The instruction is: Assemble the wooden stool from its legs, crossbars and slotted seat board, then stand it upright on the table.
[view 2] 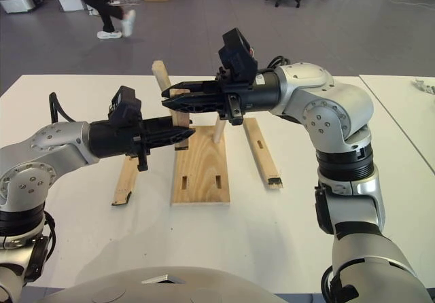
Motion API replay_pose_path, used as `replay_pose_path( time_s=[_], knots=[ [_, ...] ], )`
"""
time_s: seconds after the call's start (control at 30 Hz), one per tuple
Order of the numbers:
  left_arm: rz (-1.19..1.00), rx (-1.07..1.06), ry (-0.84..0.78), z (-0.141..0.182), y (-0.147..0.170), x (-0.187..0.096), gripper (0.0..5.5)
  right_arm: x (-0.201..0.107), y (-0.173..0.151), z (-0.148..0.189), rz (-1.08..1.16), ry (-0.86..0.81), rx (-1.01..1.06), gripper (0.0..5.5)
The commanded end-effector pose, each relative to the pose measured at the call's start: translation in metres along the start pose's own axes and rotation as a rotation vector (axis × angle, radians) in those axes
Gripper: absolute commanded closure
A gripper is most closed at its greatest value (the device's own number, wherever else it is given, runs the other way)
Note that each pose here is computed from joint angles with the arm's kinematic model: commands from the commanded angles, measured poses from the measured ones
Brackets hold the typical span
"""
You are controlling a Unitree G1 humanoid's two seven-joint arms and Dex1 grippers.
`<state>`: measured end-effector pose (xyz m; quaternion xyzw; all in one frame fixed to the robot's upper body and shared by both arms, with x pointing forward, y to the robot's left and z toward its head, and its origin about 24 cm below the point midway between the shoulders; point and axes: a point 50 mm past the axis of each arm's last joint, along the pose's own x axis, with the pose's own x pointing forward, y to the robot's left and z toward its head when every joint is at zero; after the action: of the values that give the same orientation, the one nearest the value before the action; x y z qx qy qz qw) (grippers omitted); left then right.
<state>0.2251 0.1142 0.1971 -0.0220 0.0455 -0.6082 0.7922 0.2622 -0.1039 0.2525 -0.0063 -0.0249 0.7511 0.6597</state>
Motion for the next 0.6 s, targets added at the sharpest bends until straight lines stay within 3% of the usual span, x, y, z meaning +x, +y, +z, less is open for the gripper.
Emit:
replay_pose_path(
  time_s=[0.03, 0.17, 0.2, 0.27, 0.33, 0.5, 0.6],
  knots=[
    [-0.022, 0.019, 0.024, -0.002, -0.002, -0.001, 4.83, 0.006, 0.003, 0.008, 0.044, 0.026, -0.051, 5.07],
    [-0.041, 0.008, 0.013, -0.005, -0.005, -0.001, 4.88, 0.007, 0.006, 0.003, 0.058, 0.047, -0.056, 5.07],
    [-0.043, 0.002, 0.009, -0.006, -0.006, -0.001, 4.89, 0.007, 0.005, 0.001, 0.047, 0.054, -0.055, 4.66],
    [0.014, -0.035, -0.012, -0.016, -0.005, -0.006, 5.05, 0.005, 0.004, -0.005, -0.014, 0.058, -0.050, 4.37],
    [0.175, -0.086, -0.067, -0.028, 0.004, -0.024, 5.10, -0.009, -0.002, -0.008, -0.177, 0.010, -0.053, 4.12],
    [0.713, -0.241, -0.299, -0.067, 0.029, -0.093, 5.10, -0.076, 0.006, -0.019, -0.642, -0.164, -0.001, 4.12],
    [0.977, -0.352, -0.407, -0.091, 0.041, -0.107, 5.10, -0.094, 0.016, -0.038, -0.836, -0.219, 0.067, 4.12]
  ],
)
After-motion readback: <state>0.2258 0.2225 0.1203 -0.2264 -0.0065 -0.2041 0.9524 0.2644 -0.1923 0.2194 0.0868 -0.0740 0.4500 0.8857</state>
